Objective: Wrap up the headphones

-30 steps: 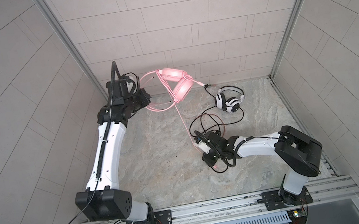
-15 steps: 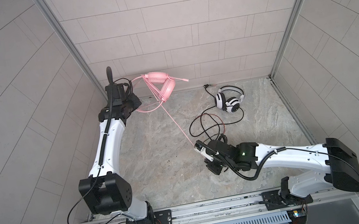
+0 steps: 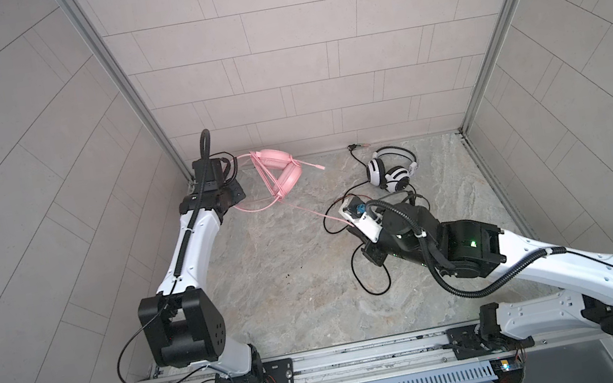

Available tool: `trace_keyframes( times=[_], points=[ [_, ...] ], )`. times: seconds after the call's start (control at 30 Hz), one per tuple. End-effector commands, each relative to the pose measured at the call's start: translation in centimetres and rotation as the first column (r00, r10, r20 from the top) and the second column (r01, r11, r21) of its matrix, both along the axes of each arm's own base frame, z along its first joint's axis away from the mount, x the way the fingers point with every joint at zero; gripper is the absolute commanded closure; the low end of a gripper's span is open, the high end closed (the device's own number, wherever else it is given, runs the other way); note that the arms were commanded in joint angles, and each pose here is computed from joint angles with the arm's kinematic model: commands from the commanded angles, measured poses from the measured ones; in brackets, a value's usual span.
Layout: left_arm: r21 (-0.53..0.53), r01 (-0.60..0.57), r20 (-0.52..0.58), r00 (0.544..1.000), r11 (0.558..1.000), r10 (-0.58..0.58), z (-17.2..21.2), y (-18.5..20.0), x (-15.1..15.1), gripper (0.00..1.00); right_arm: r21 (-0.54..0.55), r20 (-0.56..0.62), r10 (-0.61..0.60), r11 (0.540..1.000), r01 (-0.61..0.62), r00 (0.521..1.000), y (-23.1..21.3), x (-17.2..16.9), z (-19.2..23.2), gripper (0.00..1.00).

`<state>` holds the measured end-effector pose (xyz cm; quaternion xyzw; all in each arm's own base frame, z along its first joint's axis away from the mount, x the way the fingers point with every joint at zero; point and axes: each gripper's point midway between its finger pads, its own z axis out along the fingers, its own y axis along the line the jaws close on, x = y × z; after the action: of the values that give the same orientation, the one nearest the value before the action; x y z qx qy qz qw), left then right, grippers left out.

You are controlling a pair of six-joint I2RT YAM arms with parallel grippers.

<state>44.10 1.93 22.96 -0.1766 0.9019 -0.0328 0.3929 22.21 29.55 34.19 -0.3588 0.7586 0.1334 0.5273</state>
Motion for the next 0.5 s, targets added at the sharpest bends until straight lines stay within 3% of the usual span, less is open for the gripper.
trace_keyframes(
  times=[0.0, 0.23, 0.47],
  points=[
    [0.028, 0.0, 0.086, 0.996, 1.0, -0.002, 3.0, 0.2, -0.4, 1.0, -0.02, 0.091, -0.015, 1.0, 0.017, 0.996, 0.1, 0.9, 2.5, 1.0],
    [0.001, 0.091, 0.058, 0.994, 0.996, -0.091, 2.4, -1.8, -1.7, 1.0, 0.002, 0.154, 0.01, 1.0, -0.011, 0.988, 2.3, 2.2, 6.2, 1.0],
    [0.009, 0.267, 0.03, 0.963, 0.964, -0.267, 1.5, -7.2, -4.0, 1.0, -0.026, 0.207, -0.001, 1.0, 0.007, 0.978, 3.3, 4.3, 8.9, 1.0]
  ],
)
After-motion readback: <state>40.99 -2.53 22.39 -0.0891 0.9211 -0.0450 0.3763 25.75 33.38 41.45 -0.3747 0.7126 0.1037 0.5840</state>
